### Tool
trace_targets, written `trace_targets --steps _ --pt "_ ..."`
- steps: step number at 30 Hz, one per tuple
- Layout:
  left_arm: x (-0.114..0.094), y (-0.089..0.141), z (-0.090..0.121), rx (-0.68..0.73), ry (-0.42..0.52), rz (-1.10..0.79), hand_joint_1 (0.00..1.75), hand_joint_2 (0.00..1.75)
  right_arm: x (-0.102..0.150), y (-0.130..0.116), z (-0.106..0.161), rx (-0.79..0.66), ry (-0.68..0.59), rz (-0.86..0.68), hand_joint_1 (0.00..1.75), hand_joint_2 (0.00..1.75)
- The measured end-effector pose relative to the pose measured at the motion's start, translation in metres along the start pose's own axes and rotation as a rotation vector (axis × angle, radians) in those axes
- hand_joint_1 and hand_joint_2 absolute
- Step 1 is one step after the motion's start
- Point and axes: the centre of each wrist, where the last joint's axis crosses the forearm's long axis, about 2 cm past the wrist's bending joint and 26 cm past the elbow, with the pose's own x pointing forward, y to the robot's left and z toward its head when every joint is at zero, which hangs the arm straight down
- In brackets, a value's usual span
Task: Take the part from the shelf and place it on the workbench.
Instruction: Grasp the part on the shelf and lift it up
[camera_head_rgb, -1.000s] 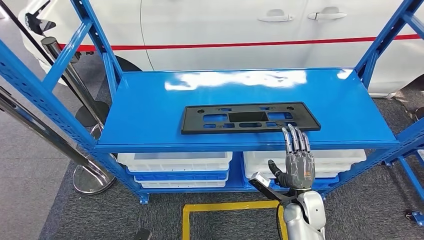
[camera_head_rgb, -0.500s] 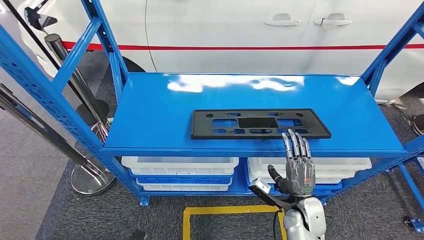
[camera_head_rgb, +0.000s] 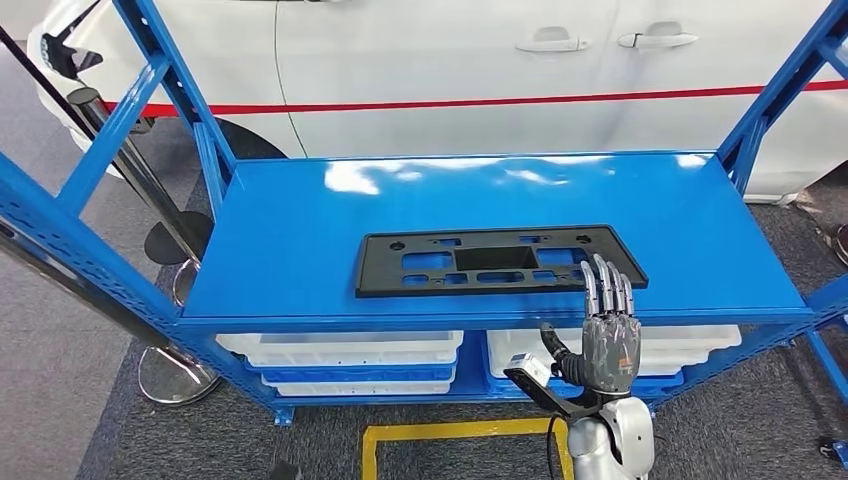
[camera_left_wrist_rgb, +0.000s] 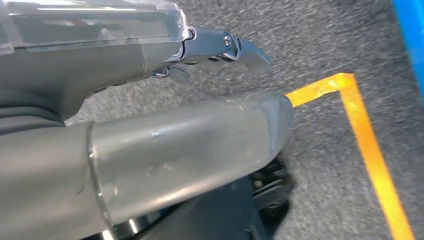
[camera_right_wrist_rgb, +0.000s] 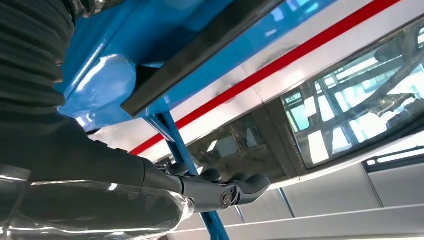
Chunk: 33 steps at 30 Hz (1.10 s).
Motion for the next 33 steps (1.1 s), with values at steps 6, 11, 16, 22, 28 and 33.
trace_targets --steps 6,11,16,22,28,33 --pt "0.001 0.0 -0.001 0.01 -0.01 0.007 0.0 0.0 0.001 -0.003 0.001 -0.007 -0.002 0.007 0.0 1.75" --pt "0.004 0.0 -0.002 0.012 -0.016 0.006 0.0 0.0 0.0 -0.004 0.001 -0.01 -0.003 0.012 0.0 1.75" --pt "0.004 0.0 -0.002 0.011 -0.016 0.007 0.0 0.0 -0.001 -0.005 0.003 -0.008 -0.001 0.014 0.0 1.75" --pt "0.005 -0.001 -0.002 0.011 -0.023 0.005 0.0 0.0 -0.001 -0.005 0.002 -0.007 -0.003 0.018 0.0 1.75" --pt "0.008 -0.001 -0.003 -0.003 -0.038 -0.009 0.0 0.0 0.0 -0.003 -0.004 -0.001 -0.022 0.024 0.0 1.75" --pt "0.017 0.001 -0.008 0.003 -0.049 0.002 0.0 0.0 0.002 0.003 -0.015 0.012 -0.046 0.033 0.0 1.75"
